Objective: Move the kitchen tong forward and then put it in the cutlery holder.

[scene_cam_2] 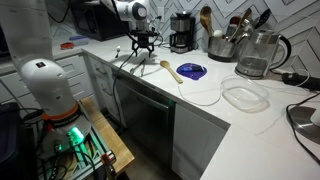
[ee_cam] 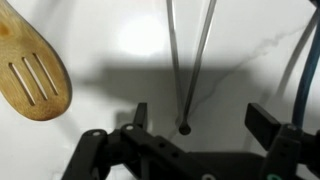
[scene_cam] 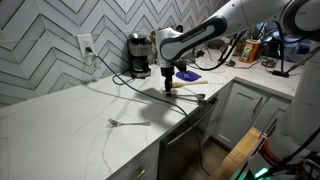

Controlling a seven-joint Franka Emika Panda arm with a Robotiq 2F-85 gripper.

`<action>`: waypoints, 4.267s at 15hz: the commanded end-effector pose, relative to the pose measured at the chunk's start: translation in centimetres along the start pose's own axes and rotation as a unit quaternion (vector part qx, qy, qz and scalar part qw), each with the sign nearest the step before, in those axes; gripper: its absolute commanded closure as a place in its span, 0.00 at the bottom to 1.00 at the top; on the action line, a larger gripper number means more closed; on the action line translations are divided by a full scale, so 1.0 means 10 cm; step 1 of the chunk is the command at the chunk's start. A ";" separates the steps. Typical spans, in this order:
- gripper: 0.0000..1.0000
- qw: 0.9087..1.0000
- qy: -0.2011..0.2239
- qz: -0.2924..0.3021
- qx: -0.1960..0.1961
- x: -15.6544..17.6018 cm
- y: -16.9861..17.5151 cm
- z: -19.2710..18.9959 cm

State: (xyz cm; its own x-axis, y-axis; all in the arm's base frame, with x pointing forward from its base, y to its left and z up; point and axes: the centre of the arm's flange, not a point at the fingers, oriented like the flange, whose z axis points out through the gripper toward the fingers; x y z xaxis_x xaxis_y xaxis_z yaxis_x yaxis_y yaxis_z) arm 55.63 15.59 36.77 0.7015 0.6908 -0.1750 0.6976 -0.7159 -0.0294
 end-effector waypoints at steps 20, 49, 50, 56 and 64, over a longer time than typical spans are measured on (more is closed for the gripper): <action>1.00 0.988 -0.145 0.021 -0.038 0.63 -0.07 0.24; 0.89 0.868 0.404 0.078 -0.276 -1.36 0.65 -3.36; 0.89 0.868 0.405 0.077 -0.276 -1.35 0.64 -3.36; 0.97 0.831 0.433 0.180 -0.300 -1.14 1.29 -3.32; 0.97 0.723 0.499 0.355 -0.321 -1.21 2.58 -3.20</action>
State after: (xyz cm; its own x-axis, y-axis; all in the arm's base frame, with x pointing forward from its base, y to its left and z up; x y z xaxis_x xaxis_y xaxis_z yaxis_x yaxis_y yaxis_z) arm 66.23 -6.30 68.80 0.5115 0.2195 0.8308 -0.0669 -0.9537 0.2932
